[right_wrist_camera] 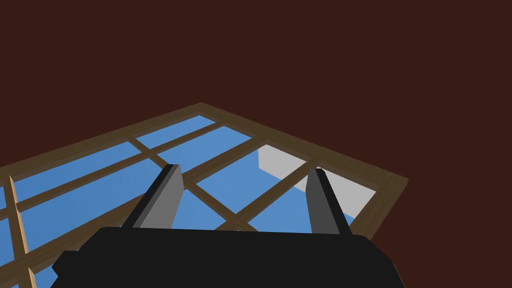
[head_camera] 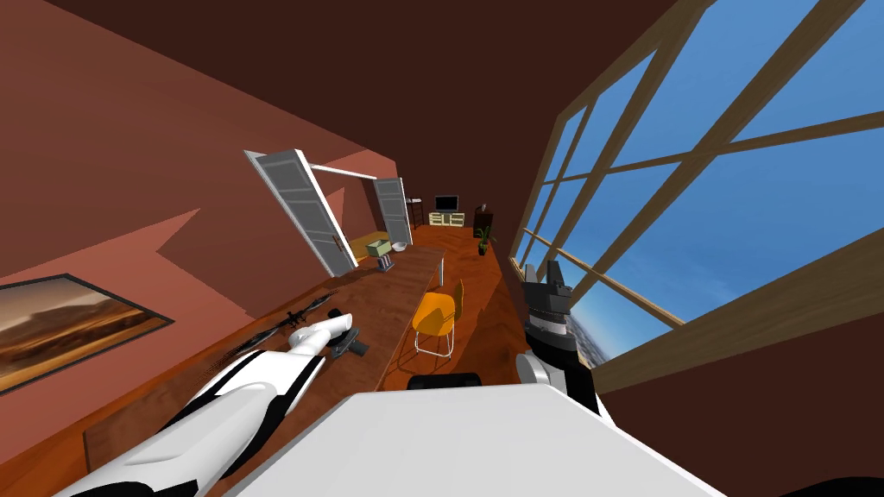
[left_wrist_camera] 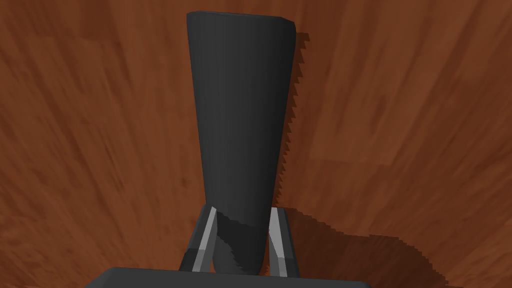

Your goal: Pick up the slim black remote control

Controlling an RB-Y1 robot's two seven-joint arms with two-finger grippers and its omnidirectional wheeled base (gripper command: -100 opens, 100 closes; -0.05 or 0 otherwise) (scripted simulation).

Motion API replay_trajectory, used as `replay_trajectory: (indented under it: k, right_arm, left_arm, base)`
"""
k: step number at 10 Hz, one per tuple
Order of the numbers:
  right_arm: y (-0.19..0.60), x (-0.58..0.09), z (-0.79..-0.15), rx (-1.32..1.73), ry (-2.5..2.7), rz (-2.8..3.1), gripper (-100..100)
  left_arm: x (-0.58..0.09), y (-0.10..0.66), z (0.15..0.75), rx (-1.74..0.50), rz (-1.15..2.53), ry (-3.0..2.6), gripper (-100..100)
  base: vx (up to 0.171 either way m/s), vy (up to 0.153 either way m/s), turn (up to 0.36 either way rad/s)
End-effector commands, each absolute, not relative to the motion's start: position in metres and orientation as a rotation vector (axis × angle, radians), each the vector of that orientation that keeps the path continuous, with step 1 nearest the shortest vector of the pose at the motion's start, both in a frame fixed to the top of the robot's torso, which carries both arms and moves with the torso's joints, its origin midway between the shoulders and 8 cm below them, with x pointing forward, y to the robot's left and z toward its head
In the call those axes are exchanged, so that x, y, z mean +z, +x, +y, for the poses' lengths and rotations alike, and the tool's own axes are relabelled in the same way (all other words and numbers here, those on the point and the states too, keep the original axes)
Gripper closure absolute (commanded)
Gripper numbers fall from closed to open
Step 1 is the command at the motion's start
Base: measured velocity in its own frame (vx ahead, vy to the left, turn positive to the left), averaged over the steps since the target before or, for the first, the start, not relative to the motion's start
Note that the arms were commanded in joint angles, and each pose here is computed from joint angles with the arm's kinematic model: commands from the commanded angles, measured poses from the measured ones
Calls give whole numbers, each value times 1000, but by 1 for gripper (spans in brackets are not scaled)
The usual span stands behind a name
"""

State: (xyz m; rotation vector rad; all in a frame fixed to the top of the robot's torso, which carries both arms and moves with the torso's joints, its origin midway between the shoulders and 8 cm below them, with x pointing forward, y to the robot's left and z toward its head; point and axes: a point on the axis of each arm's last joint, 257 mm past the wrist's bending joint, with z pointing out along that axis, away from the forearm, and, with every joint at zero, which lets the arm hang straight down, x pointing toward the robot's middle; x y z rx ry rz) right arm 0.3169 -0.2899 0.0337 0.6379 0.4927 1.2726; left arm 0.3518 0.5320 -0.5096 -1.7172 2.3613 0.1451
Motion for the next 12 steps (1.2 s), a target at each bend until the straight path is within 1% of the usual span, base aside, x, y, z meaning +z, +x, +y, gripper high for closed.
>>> replay_trajectory:
  k: [1,3,4,5,11,12]
  right_arm:
    - [317,34,-290,1273,638,493,0]
    - [317,34,-290,1273,638,493,0]
    - [317,34,-290,1273,638,493,0]
    - [317,34,-290,1273,638,493,0]
    - [317,34,-290,1273,638,493,0]
    - [317,34,-290,1273,638,493,0]
  left_arm:
    - [-510,352,532,145,2361,-1717,100]
    - [-510,351,532,146,2361,-1718,100]
    - [-510,352,532,146,2361,-1718,0]
    - [-507,353,535,142,2366,-1710,100]
    - [-493,354,553,139,2387,-1675,100]
    - [-492,353,553,140,2390,-1674,0]
  base:
    - [0,0,0]
    - [0,0,0]
    - [0,0,0]
    - [13,-24,59]
    - [24,-69,66]
    - [1,-9,-3]
